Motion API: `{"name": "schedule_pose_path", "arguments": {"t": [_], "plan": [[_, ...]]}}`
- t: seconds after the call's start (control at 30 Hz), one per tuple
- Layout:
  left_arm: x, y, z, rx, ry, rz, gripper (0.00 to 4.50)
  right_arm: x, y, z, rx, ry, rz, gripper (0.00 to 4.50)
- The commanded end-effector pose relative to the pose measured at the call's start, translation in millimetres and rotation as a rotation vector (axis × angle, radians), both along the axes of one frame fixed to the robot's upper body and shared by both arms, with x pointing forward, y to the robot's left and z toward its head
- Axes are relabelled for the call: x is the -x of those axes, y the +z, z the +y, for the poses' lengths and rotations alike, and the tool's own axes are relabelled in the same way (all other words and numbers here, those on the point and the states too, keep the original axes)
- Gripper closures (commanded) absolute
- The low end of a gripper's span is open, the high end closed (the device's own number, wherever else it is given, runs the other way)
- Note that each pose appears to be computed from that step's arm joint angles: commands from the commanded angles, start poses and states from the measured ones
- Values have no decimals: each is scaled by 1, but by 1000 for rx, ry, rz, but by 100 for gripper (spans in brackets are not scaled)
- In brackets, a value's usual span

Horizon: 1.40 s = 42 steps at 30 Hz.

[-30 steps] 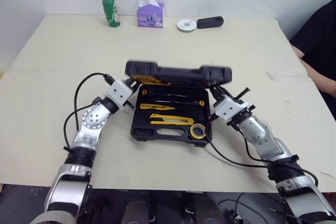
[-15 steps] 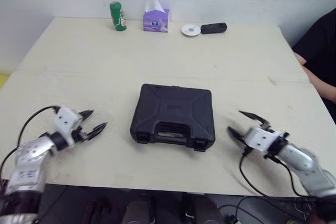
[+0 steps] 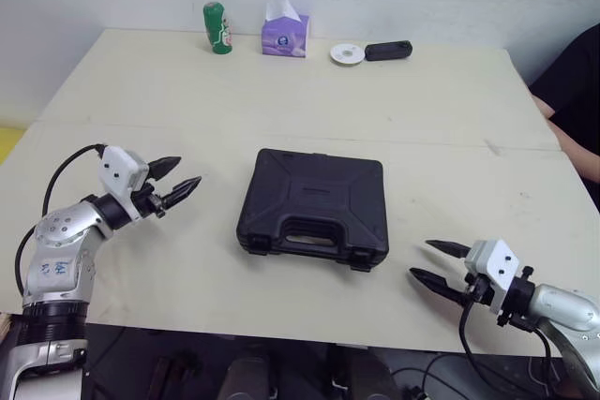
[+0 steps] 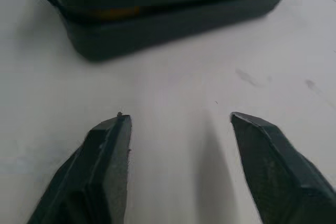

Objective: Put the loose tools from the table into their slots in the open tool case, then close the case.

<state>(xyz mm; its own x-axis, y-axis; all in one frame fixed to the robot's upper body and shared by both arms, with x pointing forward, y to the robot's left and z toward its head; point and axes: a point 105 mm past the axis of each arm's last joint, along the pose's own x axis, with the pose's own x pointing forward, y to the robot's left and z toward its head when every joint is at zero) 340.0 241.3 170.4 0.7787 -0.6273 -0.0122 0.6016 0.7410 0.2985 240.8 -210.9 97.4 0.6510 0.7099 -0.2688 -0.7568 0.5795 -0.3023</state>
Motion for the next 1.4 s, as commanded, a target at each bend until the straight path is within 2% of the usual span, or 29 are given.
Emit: {"name": "schedule_pose_path", "arguments": {"t": [0.03, 0.1, 0.13, 0.4, 0.6, 0.67, 0.87, 1.13, 1.33, 1.4], "plan": [[0, 4, -6, -13, -47, -11, 350, 3, 6, 5, 4, 28, -17, 335], [-1, 3, -9, -27, -56, -11, 446, 5, 5, 8, 10, 46, -15, 440], [-1, 3, -9, -30, -58, -12, 449, 5, 5, 9, 13, 52, -13, 446], [-20, 1, -25, -32, -93, -3, 449, 11, -5, 22, 43, 163, 63, 446], [-59, 1, -53, -61, -116, -3, 449, 20, -13, 36, 57, 248, 124, 446], [-74, -1, -60, -43, -96, 45, 449, 23, -15, 39, 64, 262, 135, 446], [-94, -9, -81, -78, -85, 76, 449, 28, -17, 56, 43, 285, 140, 446], [-109, -19, -95, -103, -12, 138, 449, 22, -16, 69, 20, 267, 111, 446], [-107, -22, -107, -97, -62, 151, 449, 13, -13, 73, -13, 217, 84, 446], [-102, -24, -115, -134, -127, 143, 449, 12, -15, 74, -12, 208, 85, 446]]}}
